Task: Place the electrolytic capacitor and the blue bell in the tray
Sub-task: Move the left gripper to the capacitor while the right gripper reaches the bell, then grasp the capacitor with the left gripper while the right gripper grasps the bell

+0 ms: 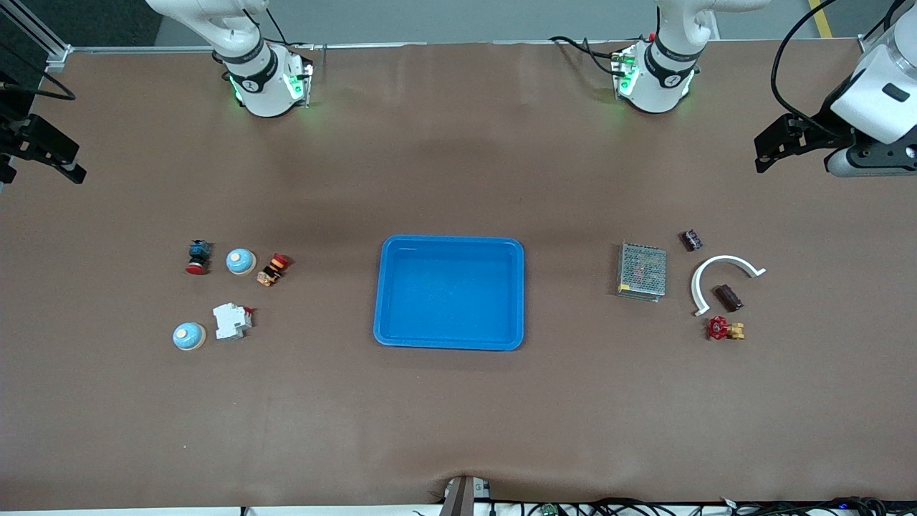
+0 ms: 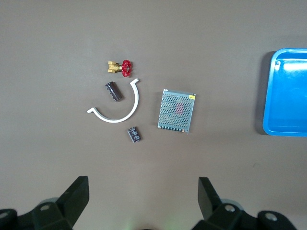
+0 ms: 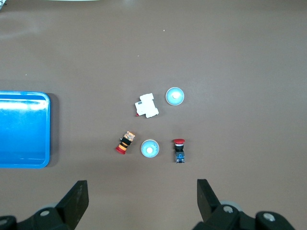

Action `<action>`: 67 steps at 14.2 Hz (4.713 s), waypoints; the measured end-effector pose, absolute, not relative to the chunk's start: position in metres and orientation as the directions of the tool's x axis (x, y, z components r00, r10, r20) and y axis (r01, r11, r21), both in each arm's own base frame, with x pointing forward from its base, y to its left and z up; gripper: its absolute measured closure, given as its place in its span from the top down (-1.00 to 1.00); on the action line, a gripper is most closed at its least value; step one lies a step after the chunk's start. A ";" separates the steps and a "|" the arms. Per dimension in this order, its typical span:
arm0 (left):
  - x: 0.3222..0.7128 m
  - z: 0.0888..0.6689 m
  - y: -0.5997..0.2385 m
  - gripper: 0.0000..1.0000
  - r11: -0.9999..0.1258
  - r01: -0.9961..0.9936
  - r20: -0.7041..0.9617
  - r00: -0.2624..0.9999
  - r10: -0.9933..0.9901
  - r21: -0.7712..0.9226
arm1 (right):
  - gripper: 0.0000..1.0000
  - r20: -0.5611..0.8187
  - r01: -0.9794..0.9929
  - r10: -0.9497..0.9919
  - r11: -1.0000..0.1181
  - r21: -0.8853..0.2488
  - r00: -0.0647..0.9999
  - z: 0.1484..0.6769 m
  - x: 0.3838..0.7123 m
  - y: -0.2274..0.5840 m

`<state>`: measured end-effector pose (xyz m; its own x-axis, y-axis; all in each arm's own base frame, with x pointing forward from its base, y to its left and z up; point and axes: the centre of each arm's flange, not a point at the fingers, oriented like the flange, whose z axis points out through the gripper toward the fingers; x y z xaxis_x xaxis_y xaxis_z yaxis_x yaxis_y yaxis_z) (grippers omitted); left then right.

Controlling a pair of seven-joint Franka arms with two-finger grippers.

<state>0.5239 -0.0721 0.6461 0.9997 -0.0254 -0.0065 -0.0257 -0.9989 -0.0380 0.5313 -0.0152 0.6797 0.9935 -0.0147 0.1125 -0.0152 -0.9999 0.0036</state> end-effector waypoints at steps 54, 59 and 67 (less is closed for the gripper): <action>0.475 0.188 0.029 0.18 -0.940 0.339 -0.124 0.932 0.341 -0.034 | 1.00 -0.062 0.650 0.651 -0.759 -0.040 0.757 0.211 0.689 -0.104; 0.477 0.184 0.021 -0.32 -0.940 0.339 -0.128 0.932 0.340 -0.032 | 1.00 -0.059 0.651 0.652 -0.758 -0.034 0.756 0.193 0.689 -0.105; 0.516 0.245 -0.053 -0.32 -0.934 0.358 -0.063 0.932 0.357 0.005 | 1.00 -0.073 0.647 0.649 -0.761 -0.049 0.757 0.177 0.685 -0.108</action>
<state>0.5163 -0.0528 0.2454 0.9321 0.3567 -0.0631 0.3577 -0.9338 0.0047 0.6854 -0.1080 0.1767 0.7571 0.6491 -0.0731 0.6474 -0.7606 -0.0489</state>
